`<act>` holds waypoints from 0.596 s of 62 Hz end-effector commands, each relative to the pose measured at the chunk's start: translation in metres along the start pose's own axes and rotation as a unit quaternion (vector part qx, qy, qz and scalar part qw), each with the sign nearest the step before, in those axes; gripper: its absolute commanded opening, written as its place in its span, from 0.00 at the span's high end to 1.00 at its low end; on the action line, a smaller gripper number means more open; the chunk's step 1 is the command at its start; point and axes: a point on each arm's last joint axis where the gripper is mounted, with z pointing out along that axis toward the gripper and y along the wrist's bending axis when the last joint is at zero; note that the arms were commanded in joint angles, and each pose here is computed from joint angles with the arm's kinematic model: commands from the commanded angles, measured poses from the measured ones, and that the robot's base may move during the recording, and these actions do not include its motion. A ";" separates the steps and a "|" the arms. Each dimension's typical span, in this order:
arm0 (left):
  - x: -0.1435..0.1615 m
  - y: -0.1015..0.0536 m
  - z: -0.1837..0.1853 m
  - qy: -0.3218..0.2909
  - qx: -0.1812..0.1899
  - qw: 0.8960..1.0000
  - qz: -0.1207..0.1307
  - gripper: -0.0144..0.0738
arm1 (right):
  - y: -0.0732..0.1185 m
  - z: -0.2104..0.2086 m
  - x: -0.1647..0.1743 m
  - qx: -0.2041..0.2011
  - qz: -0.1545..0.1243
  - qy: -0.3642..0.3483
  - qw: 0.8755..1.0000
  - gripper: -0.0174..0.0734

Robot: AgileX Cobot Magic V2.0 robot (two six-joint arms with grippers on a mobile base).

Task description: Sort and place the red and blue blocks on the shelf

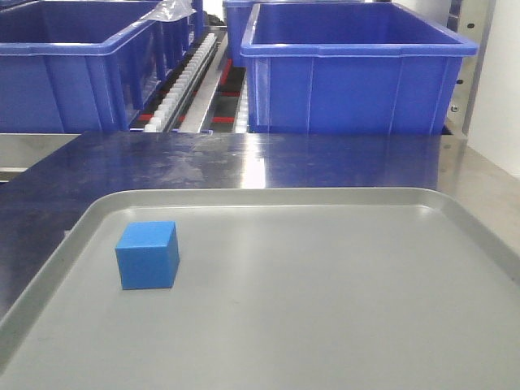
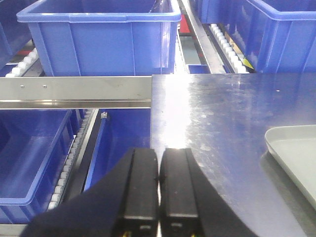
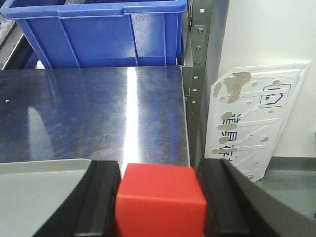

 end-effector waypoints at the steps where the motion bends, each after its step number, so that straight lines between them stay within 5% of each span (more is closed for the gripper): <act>1: 0.006 -0.001 0.001 -0.030 0.007 1.000 -0.002 0.68 | 0.001 -0.004 -0.017 -0.003 -0.009 -0.060 0.998 0.75; 37: 0.006 -0.001 0.001 -0.030 0.007 1.000 -0.002 0.68 | 0.001 -0.004 -0.017 -0.003 -0.009 -0.060 0.998 0.75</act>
